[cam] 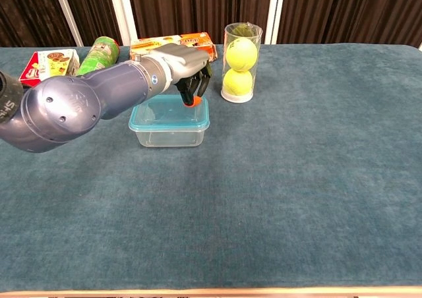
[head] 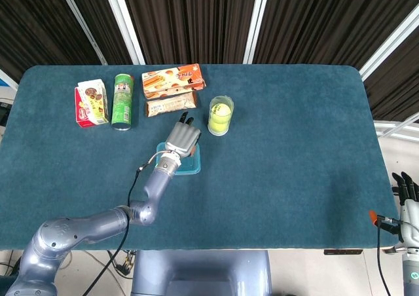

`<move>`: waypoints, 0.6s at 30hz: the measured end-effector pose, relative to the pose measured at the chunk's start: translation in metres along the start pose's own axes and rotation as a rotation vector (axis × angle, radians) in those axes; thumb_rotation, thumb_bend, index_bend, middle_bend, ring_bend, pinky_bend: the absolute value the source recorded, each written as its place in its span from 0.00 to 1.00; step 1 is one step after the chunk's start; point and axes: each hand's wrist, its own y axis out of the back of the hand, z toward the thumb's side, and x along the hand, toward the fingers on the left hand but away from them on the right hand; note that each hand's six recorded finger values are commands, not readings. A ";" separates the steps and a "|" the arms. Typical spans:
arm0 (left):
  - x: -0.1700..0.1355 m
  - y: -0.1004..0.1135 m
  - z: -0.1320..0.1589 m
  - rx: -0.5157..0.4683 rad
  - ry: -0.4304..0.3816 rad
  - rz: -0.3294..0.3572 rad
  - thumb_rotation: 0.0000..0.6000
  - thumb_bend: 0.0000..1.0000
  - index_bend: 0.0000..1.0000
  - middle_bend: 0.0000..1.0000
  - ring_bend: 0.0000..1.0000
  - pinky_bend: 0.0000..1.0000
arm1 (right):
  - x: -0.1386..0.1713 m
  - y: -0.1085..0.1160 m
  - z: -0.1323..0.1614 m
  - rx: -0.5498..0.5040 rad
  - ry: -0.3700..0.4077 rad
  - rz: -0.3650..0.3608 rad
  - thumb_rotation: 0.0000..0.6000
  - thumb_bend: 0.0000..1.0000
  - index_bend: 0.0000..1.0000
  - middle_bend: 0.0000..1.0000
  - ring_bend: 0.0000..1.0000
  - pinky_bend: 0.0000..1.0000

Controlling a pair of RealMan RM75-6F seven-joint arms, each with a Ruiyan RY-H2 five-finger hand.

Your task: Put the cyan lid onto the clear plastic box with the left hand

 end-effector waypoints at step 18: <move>-0.017 0.025 0.014 0.033 -0.049 0.075 1.00 0.50 0.66 0.61 0.14 0.05 | 0.001 0.000 0.001 0.004 0.008 0.001 1.00 0.29 0.10 0.00 0.00 0.00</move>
